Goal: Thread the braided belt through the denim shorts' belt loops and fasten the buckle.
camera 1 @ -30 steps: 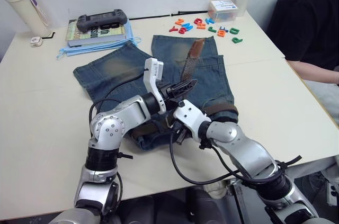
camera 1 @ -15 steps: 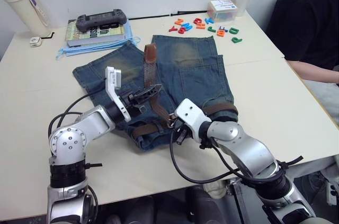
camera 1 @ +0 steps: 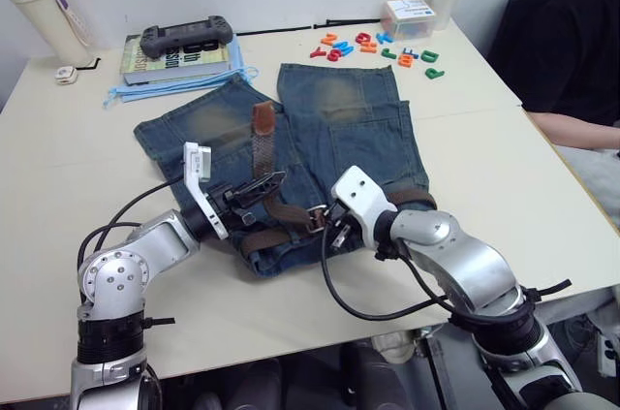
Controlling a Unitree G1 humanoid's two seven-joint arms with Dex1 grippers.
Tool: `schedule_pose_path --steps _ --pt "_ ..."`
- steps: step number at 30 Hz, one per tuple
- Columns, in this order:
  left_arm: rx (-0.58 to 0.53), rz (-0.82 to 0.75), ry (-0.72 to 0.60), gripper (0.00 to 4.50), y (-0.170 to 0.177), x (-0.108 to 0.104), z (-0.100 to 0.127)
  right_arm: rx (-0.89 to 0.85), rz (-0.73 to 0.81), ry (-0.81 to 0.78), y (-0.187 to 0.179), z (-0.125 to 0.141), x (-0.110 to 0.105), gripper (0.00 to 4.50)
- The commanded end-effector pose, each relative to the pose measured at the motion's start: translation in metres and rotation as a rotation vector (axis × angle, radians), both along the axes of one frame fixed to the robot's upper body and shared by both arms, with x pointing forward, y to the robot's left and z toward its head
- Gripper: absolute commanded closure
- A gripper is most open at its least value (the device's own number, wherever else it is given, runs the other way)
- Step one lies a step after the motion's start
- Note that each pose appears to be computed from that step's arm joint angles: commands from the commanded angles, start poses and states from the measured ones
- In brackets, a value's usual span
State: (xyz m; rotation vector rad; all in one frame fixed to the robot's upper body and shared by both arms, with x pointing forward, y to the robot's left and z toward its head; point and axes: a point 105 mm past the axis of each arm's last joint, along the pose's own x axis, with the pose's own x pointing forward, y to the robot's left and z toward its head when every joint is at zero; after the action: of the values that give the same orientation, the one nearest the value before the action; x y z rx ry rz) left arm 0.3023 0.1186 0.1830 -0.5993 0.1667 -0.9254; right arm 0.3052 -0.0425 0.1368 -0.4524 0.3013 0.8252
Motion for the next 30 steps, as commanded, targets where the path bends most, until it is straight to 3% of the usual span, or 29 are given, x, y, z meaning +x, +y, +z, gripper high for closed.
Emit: schedule_pose_path --steps 1,18,24,30 --pt "0.002 -0.012 -0.053 4.50 -0.002 -0.004 0.008 0.009 0.014 -0.028 0.005 0.001 -0.001 4.47" --pt "-0.028 -0.024 -0.094 4.50 -0.035 0.000 0.026 -0.089 0.030 0.028 0.009 -0.036 -0.010 4.47" --pt "0.153 -0.017 -0.131 4.50 -0.055 0.005 0.012 -0.098 0.031 0.033 0.007 -0.041 -0.014 4.47" --pt "0.210 0.016 -0.062 4.50 -0.080 0.030 -0.009 -0.125 0.042 0.027 0.006 -0.043 -0.018 4.47"
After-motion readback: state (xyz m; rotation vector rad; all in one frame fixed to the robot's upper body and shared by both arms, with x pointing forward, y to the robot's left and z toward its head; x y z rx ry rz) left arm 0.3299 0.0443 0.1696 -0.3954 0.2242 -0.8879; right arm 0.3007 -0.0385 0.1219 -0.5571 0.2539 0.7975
